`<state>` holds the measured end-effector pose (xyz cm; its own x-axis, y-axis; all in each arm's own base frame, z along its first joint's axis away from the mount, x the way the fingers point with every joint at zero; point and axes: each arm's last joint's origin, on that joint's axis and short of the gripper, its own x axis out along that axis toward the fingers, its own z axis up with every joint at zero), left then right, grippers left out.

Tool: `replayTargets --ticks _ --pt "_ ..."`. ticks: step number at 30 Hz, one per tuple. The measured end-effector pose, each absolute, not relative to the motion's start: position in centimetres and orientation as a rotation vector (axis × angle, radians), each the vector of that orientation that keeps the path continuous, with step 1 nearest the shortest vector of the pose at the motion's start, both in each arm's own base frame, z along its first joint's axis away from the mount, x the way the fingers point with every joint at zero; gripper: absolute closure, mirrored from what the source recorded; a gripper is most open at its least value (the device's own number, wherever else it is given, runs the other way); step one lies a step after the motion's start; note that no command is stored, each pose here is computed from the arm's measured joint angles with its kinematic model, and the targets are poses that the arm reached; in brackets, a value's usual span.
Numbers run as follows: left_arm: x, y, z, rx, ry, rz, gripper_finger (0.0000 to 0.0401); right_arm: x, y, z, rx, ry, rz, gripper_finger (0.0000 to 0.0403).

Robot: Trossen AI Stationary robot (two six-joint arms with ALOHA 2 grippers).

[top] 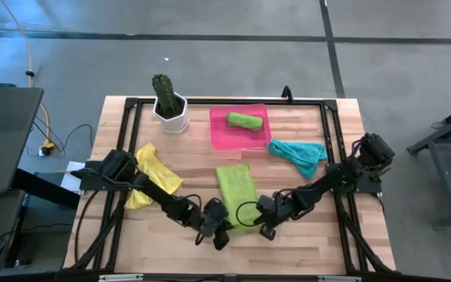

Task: Roll microfiber towels into tight, uniform cylinder then place into a basket
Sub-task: Roll the light green microfiber cloth

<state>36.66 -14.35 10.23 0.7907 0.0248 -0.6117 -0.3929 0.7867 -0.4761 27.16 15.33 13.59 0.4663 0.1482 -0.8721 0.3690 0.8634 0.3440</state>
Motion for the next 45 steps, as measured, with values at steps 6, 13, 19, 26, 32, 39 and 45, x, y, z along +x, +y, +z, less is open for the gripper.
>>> replayTargets --ticks 6,13,19,26,32,39,45 --pt "36.2 -14.1 9.7 -0.67 0.666 0.322 0.04 27.2 15.2 13.7 0.516 1.064 -0.171 0.0402" --pt "36.2 -13.7 9.6 -0.67 0.679 0.355 0.04 27.1 15.1 13.6 0.437 1.078 -0.148 0.0384" --pt "36.1 -13.7 9.5 -0.666 0.682 0.36 0.04 26.8 14.7 13.9 0.317 1.107 -0.084 0.0305" --pt "36.1 -13.7 9.5 -0.652 0.686 0.355 0.04 25.9 13.2 17.6 0.313 1.058 -0.02 0.0274" --pt "36.1 -13.7 9.5 -0.649 0.688 0.354 0.04 26.4 15.1 19.1 0.093 0.826 0.1 0.0274" --pt "36.1 -13.6 9.5 -0.647 0.689 0.354 0.04 27.9 16.7 15.5 -0.012 0.807 0.118 0.0274" --pt "36.1 -13.6 9.5 -0.647 0.689 0.355 0.04 28.4 16.7 13.2 -0.04 0.866 0.098 0.0274"
